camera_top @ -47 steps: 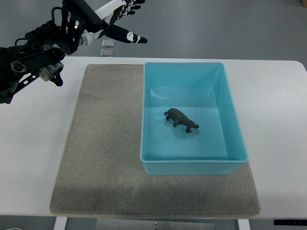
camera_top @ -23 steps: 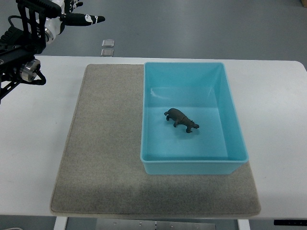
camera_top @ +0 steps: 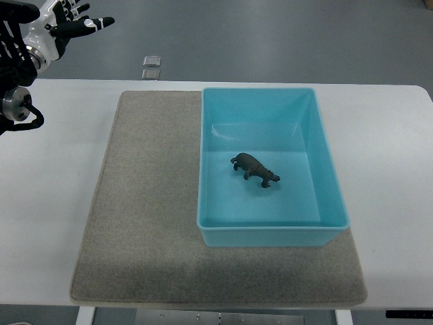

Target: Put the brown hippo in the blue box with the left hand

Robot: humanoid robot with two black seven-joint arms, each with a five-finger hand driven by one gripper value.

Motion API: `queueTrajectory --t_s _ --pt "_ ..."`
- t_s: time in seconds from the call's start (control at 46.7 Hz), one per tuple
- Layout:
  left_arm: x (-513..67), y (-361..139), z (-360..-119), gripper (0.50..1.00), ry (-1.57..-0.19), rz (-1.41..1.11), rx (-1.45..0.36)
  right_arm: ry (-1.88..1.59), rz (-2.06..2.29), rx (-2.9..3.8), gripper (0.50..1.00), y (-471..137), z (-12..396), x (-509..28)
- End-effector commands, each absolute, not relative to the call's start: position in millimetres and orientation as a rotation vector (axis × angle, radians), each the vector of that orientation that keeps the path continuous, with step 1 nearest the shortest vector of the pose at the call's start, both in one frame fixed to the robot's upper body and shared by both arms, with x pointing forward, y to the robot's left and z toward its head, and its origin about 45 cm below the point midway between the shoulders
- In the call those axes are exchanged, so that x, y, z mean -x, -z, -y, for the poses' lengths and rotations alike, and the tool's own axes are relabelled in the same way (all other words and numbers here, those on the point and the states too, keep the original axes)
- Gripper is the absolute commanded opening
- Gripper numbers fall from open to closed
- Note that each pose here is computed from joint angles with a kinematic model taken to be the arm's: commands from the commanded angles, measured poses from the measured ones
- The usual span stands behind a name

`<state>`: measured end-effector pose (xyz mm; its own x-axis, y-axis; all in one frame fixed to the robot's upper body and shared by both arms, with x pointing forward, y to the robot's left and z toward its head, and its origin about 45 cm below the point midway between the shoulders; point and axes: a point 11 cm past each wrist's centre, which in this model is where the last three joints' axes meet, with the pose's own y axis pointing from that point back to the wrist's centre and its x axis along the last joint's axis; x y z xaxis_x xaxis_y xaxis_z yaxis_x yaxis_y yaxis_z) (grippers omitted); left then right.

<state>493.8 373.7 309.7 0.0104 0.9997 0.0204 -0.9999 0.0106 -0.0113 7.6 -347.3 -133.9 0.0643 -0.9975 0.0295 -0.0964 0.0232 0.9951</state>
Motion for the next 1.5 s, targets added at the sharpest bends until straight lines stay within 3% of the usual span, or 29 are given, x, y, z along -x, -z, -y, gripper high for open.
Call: queueTrajectory --t_s 0.0,0.171,0.663,1.476 --pt "-487.5 -296.5 -380.8 0.996 -1.595 -0.043 0.05 1.094 1.242 -1.289 0.936 133.9 347.3 -7.6" --pt "-472.0 -271.4 -382.7 0.996 -1.616 -0.154 0.131 1.095 1.242 -1.29 0.936 133.9 347.2 -7.6" --pt "-460.1 -235.0 -370.4 0.996 -1.606 -0.226 0.11 1.094 1.242 -1.289 0.936 133.9 347.3 -7.6" --pt "-463.2 -224.6 -339.3 0.996 -1.585 -0.301 0.188 1.096 1.243 -1.29 0.936 133.9 347.2 -7.6"
